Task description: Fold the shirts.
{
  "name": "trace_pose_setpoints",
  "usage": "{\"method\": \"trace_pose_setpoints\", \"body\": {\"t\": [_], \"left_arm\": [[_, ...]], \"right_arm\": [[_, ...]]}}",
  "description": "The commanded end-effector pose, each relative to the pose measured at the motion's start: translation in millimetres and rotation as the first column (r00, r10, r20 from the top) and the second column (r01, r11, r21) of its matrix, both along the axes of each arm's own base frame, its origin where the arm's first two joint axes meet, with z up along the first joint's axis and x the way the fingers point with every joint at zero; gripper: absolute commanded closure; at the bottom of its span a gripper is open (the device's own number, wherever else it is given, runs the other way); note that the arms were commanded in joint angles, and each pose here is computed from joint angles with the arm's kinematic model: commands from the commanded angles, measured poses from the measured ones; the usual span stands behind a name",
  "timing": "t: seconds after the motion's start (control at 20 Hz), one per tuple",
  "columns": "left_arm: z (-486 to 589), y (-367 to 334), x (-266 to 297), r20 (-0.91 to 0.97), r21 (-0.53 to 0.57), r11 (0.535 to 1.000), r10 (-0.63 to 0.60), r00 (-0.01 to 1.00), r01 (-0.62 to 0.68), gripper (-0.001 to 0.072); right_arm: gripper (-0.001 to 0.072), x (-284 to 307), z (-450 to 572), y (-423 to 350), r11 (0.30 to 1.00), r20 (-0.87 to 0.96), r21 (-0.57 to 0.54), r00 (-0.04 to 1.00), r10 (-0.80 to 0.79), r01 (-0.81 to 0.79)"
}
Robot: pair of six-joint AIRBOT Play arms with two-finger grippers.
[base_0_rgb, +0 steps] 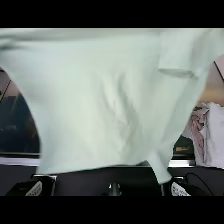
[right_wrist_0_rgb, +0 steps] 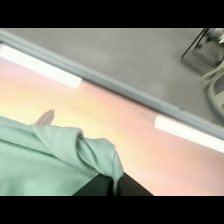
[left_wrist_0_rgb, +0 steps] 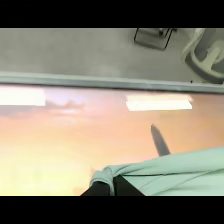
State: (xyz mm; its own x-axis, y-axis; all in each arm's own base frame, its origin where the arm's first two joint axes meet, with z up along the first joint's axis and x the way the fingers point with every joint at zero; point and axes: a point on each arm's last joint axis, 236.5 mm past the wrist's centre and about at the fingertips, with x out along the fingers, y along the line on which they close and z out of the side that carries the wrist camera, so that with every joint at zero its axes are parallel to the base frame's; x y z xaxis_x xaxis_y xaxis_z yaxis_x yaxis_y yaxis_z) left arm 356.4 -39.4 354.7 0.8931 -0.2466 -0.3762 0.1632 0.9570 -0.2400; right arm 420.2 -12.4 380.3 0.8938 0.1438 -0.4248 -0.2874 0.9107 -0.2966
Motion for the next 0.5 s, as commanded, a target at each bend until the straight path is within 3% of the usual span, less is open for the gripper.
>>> {"method": "trace_pose_setpoints", "body": {"t": [0.0,0.2,0.45], "left_arm": [[-132.9,12.4,49.8,-0.280,-0.033,0.999,0.026,0.960,-0.037,0.0680],[-259.1,24.3,94.6,-0.479,-0.057,0.994,0.057,0.876,-0.096,0.0679],[-360.3,9.8,104.8,-0.675,-0.149,0.981,-0.007,0.737,-0.127,0.0678]], "right_arm": [[0.0694,62.0,-146.0,-9.3,0.991,-0.357,0.126,0.934,0.013,0.035],[0.0693,111.5,-284.0,23.1,0.977,-0.576,0.209,0.813,0.085,0.046],[0.0692,146.3,-373.0,92.5,0.974,-0.620,0.227,0.771,0.150,-0.007]]}}
